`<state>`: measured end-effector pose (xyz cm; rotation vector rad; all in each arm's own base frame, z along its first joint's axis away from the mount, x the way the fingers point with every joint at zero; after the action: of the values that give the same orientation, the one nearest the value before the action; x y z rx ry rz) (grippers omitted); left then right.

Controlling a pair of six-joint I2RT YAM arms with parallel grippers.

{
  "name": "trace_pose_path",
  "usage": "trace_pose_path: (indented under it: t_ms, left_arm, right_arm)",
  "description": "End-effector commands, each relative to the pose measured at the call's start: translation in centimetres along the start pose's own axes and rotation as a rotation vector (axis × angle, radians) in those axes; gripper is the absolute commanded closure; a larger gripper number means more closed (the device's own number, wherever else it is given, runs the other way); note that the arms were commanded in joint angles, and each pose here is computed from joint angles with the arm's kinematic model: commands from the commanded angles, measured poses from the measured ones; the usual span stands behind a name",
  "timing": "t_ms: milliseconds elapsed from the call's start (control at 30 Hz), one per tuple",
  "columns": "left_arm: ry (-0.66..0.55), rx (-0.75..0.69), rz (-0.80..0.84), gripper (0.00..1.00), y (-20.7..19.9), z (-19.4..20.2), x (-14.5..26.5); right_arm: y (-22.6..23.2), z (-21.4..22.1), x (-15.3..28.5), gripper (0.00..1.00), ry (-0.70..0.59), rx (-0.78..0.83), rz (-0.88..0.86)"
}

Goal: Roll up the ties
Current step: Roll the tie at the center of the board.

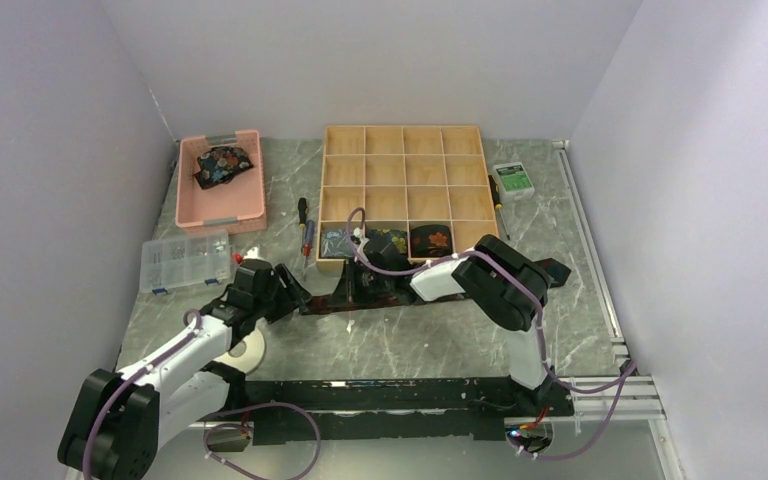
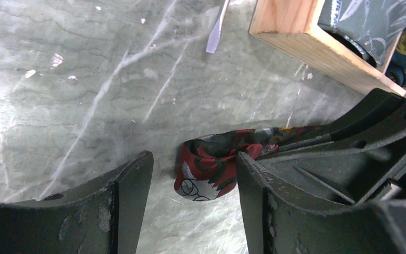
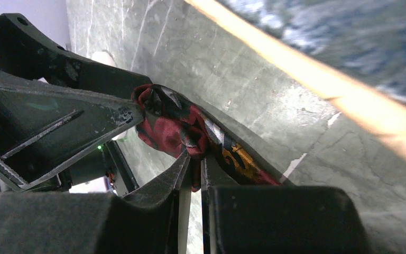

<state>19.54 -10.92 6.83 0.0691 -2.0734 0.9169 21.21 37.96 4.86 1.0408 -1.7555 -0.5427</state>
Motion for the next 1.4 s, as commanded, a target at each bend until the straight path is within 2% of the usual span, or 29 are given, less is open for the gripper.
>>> trace_pose_path:
  t_ms: [0, 200, 600, 1133, 1367]
  left_arm:
    - [0.017, -0.032, 0.087, 0.34, -0.4, 0.4, 0.1]
    - [0.004, -0.028, 0.097, 0.30, 0.3, 0.6, 0.5]
    - [0.045, -0.034, 0.119, 0.35, -0.4, 0.4, -1.1]
    - [-0.009, 0.000, 0.110, 0.36, 0.5, 0.4, 0.1]
    - [-0.013, 0.003, 0.102, 0.37, 0.7, 0.4, 0.1]
  right_arm:
    - [-1.9, -0.1, 0.7, 0.86, -0.010, -0.039, 0.046]
    - [-2.1, -0.8, 1.3, 0.86, -0.031, -0.033, 0.045]
    - [-1.2, -1.5, 1.4, 0.85, -0.035, 0.018, 0.049]
    - [2.5, -3.6, 0.4, 0.74, -0.041, 0.131, 0.016]
    - [2.6, -3.6, 0.9, 0.60, -0.049, 0.135, 0.051]
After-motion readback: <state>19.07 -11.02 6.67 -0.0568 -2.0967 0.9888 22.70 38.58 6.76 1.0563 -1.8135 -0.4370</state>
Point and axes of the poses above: each gripper's point midway between its finger pads, its own x axis back along the fingers, its own y axis along the line the jaws close on, z = x × y, the point moved 5 cm from there along x, back along the fingers, and after that the axes turned 7 degrees about x, right-handed, at the moved point
